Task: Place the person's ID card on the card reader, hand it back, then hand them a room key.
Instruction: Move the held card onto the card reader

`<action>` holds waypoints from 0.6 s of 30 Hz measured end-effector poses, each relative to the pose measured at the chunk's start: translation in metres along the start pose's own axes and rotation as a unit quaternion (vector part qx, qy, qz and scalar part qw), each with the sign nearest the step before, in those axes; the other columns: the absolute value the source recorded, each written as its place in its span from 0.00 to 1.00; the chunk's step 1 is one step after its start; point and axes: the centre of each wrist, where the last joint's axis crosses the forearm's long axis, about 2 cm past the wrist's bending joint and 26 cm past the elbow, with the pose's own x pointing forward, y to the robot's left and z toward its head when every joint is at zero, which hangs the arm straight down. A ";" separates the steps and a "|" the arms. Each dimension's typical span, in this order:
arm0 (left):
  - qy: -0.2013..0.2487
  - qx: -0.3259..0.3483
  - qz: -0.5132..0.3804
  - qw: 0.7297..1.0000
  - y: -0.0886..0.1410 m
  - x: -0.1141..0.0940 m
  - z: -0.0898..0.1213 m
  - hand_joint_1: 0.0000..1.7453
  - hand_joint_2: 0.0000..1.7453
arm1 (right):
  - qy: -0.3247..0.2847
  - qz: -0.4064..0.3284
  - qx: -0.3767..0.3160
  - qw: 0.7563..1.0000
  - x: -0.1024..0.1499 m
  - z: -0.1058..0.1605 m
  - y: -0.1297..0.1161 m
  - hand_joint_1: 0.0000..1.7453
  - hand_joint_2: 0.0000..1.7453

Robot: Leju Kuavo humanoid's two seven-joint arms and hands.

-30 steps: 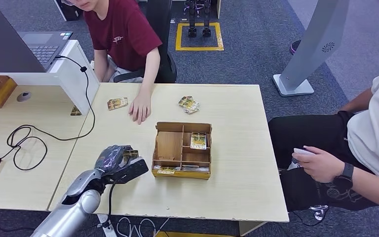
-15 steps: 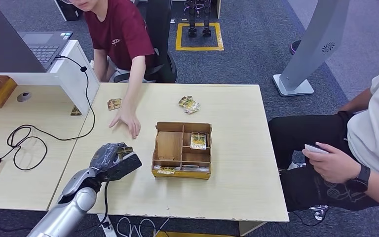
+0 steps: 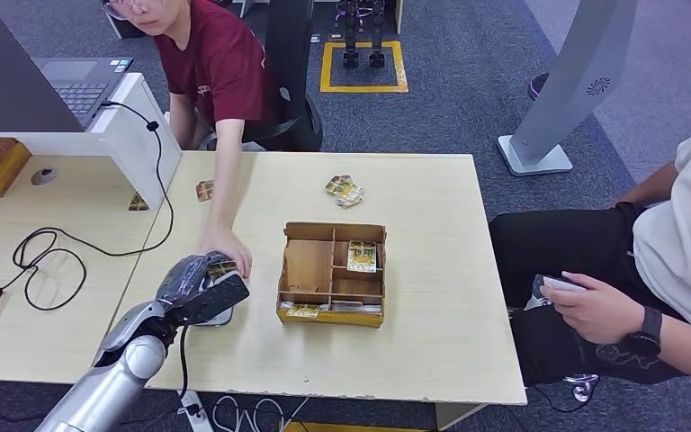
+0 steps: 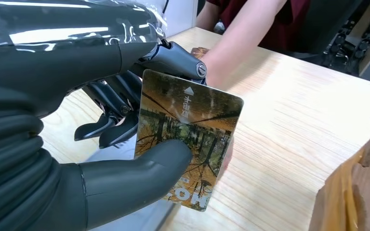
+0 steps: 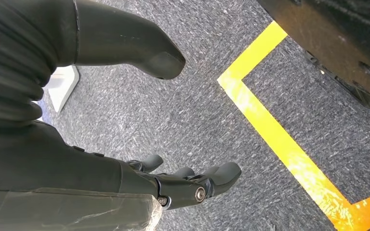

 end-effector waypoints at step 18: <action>0.048 0.022 -0.036 0.998 0.004 -0.020 0.006 1.00 1.00 | 0.002 0.003 -0.006 1.000 0.000 0.000 0.000 0.00 1.00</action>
